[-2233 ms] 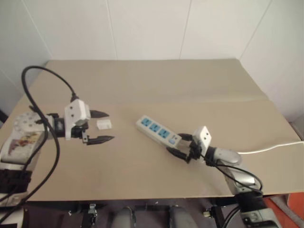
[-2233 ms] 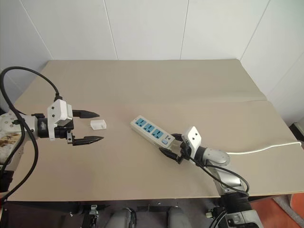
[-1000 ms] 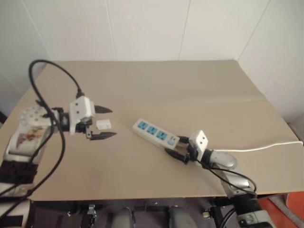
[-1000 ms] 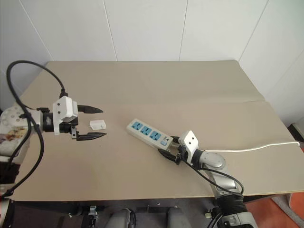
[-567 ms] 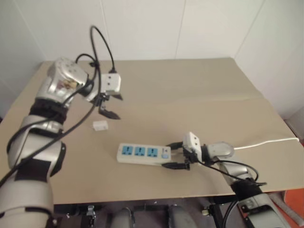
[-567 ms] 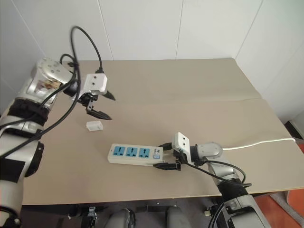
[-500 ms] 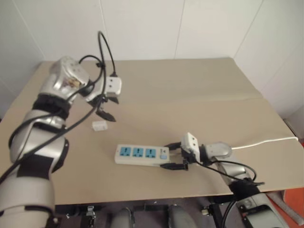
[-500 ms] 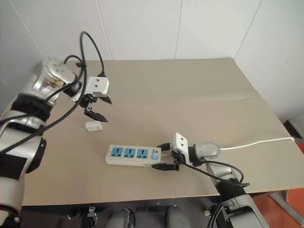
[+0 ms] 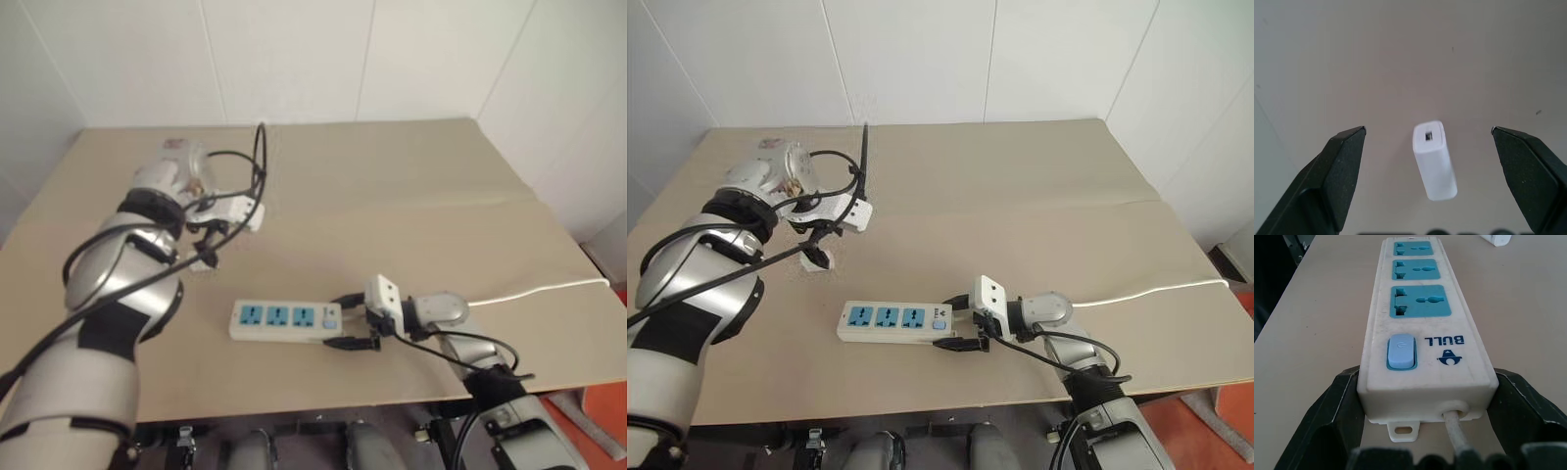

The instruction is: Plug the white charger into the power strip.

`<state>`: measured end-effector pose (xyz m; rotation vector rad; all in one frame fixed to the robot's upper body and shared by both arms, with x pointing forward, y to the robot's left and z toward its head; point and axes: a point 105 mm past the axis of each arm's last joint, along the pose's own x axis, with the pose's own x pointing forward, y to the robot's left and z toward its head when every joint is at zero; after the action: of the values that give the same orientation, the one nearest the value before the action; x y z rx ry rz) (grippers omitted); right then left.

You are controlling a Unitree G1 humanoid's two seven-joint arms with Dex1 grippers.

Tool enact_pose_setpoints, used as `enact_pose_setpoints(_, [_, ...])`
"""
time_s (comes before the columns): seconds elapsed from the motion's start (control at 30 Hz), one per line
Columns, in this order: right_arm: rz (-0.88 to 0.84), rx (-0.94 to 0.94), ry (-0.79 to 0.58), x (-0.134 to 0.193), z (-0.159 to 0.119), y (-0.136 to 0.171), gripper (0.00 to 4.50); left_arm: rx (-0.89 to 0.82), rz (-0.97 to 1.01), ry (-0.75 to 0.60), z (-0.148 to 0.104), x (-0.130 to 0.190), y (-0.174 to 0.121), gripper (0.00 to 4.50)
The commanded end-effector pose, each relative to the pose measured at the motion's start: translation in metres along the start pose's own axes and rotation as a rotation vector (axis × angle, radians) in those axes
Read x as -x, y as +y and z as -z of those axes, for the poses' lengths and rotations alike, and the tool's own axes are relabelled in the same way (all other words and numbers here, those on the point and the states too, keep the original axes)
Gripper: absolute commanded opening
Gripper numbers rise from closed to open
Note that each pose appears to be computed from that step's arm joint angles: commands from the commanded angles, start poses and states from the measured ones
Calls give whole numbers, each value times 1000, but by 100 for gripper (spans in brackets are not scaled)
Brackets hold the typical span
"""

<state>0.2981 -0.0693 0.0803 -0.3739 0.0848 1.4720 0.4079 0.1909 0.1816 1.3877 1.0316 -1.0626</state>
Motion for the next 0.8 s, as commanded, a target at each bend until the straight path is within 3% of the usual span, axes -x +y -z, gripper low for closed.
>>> enact_pose_setpoints(0.03, [-48,-18,38,-15,12,12,344,10,-43,48,3,3,6,450])
enact_pose_setpoints(0.8, [-27,-17,40,-25,15,13,344,69,-31,106,13,-23,0,450])
